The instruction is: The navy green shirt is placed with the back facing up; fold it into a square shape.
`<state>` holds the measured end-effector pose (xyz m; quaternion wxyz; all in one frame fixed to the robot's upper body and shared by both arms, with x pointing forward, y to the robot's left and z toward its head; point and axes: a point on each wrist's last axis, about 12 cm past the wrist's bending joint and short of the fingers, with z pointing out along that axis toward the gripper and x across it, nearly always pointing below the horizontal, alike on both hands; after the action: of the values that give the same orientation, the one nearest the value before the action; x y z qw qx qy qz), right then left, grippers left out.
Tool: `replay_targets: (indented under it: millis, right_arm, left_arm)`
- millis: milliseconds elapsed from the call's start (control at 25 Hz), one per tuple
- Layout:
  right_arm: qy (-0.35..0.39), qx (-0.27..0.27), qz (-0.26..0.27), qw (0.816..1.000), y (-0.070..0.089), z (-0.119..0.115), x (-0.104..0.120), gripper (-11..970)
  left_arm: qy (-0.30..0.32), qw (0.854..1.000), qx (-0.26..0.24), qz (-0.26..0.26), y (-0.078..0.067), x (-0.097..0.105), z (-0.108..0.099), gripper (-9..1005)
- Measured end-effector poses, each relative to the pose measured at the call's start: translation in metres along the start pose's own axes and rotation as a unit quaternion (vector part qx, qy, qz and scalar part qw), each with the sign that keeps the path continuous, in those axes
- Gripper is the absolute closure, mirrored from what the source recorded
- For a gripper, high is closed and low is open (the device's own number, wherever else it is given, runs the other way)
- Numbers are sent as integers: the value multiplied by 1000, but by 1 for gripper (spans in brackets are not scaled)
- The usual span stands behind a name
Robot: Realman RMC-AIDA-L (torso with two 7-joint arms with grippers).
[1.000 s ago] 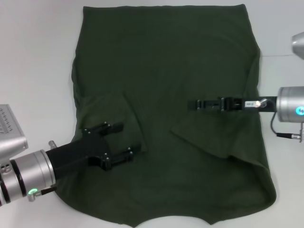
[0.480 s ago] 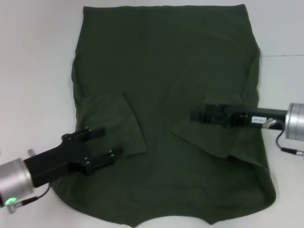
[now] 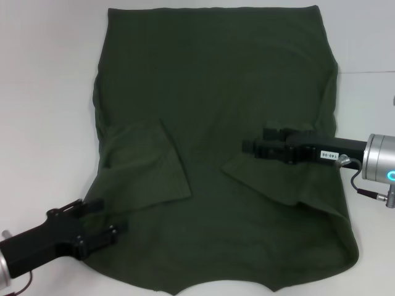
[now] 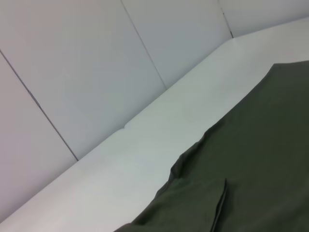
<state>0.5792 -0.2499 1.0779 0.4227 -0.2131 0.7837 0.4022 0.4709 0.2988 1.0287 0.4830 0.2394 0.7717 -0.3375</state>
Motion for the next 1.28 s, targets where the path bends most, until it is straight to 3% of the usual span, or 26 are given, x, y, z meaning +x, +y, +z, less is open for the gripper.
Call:
replay_targets:
  millis: [480,1280]
  right_arm:
    - [-6,-6,-1,1000,2,5,-7,29]
    - [-19,-7,7,1000,2,5,-9,29]
  left_arm:
    - [20,997,-68,21,10,19,-25,245]
    - [55,995,-78,24,12,27,-25,251]
